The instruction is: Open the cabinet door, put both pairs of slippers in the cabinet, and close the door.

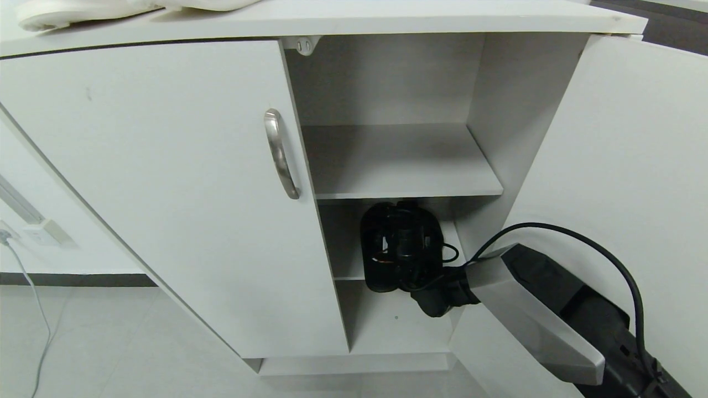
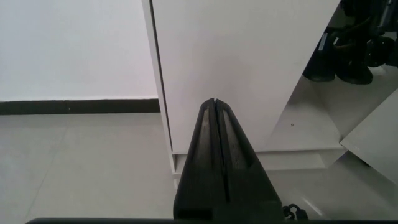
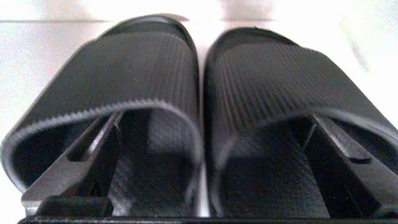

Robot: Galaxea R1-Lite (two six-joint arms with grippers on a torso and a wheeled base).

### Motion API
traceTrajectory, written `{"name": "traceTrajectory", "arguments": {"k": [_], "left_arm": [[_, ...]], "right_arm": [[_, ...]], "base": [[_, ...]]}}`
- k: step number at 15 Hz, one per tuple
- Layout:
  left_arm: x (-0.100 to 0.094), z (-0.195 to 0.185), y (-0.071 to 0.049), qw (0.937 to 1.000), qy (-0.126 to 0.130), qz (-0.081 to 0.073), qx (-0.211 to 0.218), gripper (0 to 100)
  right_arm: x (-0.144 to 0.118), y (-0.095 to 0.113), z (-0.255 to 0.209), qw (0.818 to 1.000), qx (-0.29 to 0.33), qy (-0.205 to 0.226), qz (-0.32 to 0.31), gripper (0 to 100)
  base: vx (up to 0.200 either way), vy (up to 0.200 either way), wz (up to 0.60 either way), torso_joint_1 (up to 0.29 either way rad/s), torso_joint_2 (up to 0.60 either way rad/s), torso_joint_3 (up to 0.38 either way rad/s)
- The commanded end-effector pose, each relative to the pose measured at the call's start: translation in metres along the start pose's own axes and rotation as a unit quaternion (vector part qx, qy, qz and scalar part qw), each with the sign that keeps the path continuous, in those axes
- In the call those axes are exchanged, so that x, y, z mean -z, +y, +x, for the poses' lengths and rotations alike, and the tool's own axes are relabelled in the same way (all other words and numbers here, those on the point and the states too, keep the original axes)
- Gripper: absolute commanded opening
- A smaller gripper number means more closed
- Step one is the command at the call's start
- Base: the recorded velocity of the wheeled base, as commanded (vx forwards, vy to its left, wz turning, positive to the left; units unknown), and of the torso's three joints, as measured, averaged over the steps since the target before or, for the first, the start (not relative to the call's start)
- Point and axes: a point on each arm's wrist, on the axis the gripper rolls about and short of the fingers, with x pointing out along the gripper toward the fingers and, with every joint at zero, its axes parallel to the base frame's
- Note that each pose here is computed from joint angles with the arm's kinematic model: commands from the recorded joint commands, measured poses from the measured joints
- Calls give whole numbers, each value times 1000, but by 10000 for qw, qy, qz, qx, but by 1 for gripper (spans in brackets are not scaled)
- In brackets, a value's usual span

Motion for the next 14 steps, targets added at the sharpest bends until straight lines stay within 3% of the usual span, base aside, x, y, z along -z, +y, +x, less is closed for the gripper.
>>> {"name": "traceTrajectory", "arguments": {"k": [1,4,11,14], "left_arm": [[0,0,0,10000,3,-1,-2,0],[0,0,0,10000,3,-1,-2,0],[0,0,0,10000,3,30,13,0],[0,0,0,10000,11,30,13,0]], "right_arm": [[-14,0,-16,10000,-87,-33,24,100],[-18,0,-43,9998,-209,-24,0,100],[-12,-36,-147,9968,-696,267,-282,100],[-22,-40,-166,9959,-828,255,-271,100]], "base": [[0,0,0,0,0,0],[0,0,0,0,0,0],[0,0,0,0,0,0],[0,0,0,0,0,0]]}}
